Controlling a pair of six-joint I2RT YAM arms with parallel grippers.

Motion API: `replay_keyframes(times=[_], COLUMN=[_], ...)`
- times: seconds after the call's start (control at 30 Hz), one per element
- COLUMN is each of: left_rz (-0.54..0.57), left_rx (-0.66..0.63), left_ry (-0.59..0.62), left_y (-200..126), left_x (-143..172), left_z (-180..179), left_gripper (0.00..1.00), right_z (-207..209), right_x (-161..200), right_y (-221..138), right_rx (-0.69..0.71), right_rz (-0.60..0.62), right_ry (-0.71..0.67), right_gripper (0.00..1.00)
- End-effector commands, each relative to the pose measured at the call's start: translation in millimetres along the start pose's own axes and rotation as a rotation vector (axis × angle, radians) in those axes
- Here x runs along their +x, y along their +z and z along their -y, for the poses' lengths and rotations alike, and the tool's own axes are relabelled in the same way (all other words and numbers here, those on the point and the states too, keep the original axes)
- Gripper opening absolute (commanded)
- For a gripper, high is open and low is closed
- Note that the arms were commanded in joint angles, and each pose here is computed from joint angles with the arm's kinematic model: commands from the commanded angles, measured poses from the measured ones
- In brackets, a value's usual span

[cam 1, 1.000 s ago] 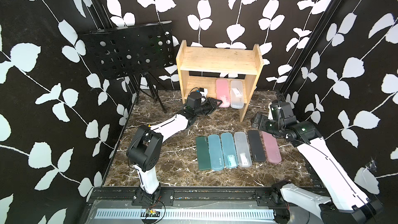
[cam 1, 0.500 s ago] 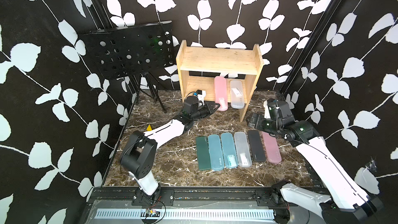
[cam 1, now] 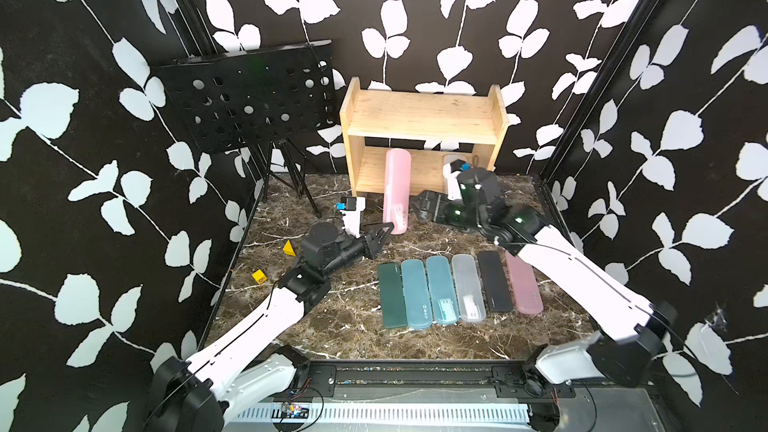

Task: Remove the pencil cases from the shelf
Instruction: Pick up the pencil case from the shelf.

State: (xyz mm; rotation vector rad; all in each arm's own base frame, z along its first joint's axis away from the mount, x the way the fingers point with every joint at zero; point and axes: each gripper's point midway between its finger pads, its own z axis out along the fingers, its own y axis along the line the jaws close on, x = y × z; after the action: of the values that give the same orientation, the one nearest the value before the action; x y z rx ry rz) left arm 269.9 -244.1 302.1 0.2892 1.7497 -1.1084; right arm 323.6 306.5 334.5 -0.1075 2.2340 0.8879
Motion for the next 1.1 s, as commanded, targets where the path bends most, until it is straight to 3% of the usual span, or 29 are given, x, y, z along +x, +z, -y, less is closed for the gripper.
replay_keyframes(times=[0.0,0.3,0.67,0.93,0.97,1.03,1.07], left_rz=[0.034,0.063,0.068,0.06,0.059,0.064,0.063], left_rx=[-0.013,0.026,0.036,0.018,0.014,-0.015,-0.04], left_ry=[0.037,0.022,0.015,0.017,0.017,0.019,0.022], left_y=[-13.7,-29.9,-32.5,-34.4,-34.9,-37.1,-38.7], left_x=[-0.8,-7.7,-7.0,-5.5,-5.2,-4.8,-4.3], left_z=[0.9,14.8,16.3,13.8,13.5,8.2,4.2], left_gripper=[0.0,0.0,0.0,0.0,0.08,0.66,0.83], right_z=[-56.8,-89.5,-104.3,-95.3,-94.6,-90.2,-88.5], right_x=[-28.6,-22.3,-18.7,-15.7,-16.3,-15.7,-14.7], right_y=[4.2,42.9,45.1,45.8,44.0,40.6,39.2], right_rx=[-0.178,-0.227,-0.268,-0.226,-0.22,-0.194,-0.185], right_rz=[0.067,0.016,-0.001,-0.007,-0.005,-0.01,-0.014], right_ry=[-0.001,-0.029,-0.058,-0.064,-0.068,-0.073,-0.077], right_gripper=[0.99,0.99,0.98,0.77,0.75,0.72,0.72])
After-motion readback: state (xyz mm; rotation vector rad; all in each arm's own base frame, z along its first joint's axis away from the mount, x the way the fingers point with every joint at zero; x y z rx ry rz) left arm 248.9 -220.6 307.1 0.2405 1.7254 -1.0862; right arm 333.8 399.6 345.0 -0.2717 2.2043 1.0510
